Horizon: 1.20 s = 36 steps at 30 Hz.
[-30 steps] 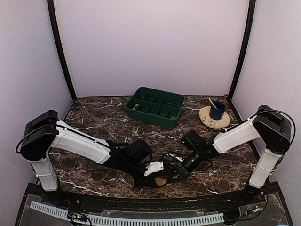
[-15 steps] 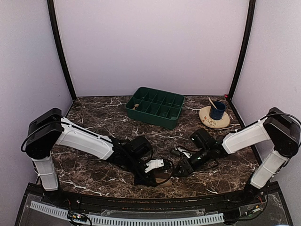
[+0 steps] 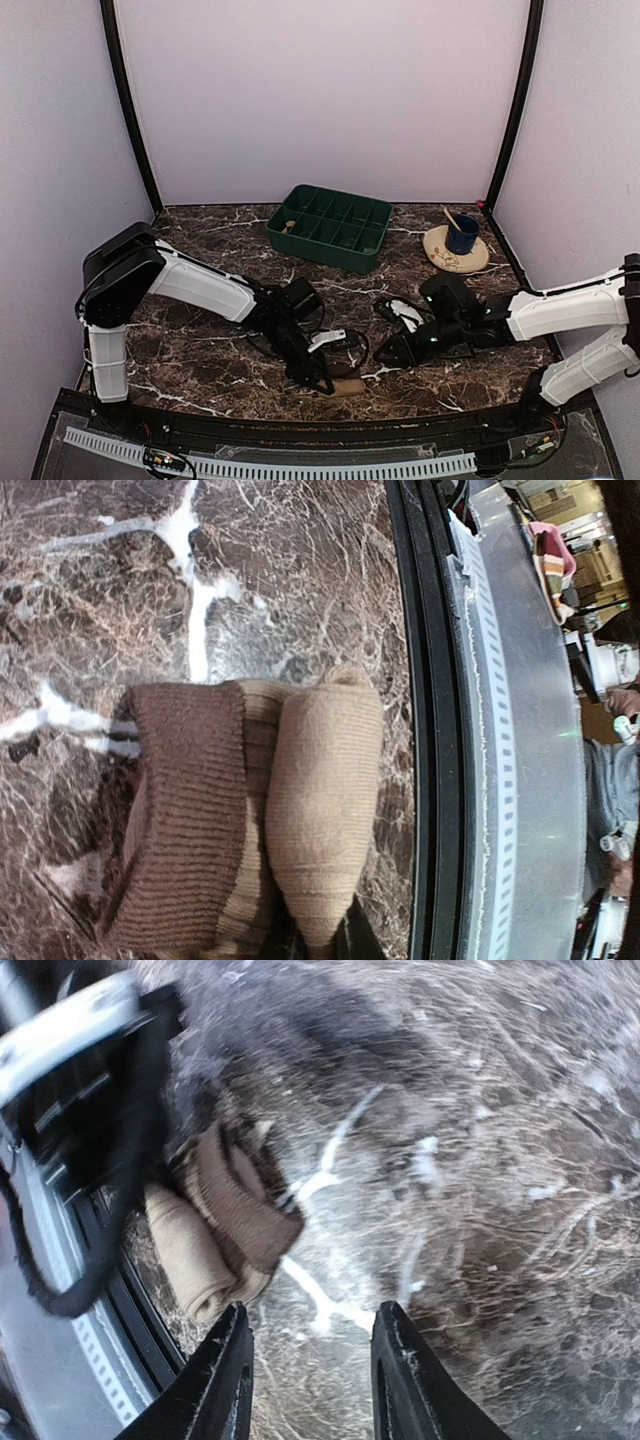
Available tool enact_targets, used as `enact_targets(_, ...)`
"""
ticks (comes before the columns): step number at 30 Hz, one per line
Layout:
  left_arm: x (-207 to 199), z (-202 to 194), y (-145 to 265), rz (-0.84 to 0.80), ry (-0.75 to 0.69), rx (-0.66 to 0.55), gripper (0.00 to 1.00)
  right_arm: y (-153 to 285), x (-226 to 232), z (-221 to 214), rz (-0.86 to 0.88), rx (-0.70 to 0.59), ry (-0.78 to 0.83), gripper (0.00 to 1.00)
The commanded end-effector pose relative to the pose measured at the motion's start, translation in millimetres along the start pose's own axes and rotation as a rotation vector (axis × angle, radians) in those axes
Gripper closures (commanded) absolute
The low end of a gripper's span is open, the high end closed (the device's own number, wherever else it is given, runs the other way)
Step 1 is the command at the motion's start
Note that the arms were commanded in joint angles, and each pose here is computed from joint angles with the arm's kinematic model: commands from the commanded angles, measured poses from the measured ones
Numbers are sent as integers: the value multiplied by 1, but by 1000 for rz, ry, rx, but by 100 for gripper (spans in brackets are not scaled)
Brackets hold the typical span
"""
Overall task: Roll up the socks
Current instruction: Roll the sock at the center of the board.
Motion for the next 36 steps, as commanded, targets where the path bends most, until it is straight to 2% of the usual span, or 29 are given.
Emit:
enact_targets(1,25,-56,-10,15,225,186,100,4,6,3,-129,-25,107,63)
enact_targets(10,34,-54,-6,-43,288,207,100,2,43,4,-232,-44,353,63)
enact_targets(24,38,-55,-8,-67,312,221,100,-38,98,-11,-245,101,687,61)
enact_targets(36,37,-55,-9,-85,315,228,100,-63,97,-15,-281,184,830,58)
Point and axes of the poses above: each gripper's point midway between its finger pads, its own y axis back along the fingers, its own x axis along the line the jaws close on, z = x × y, the point moved 4 cm from there along y, back along the fingers, and after that the axes turned 7 degrees about y, right-handed, at the moved point
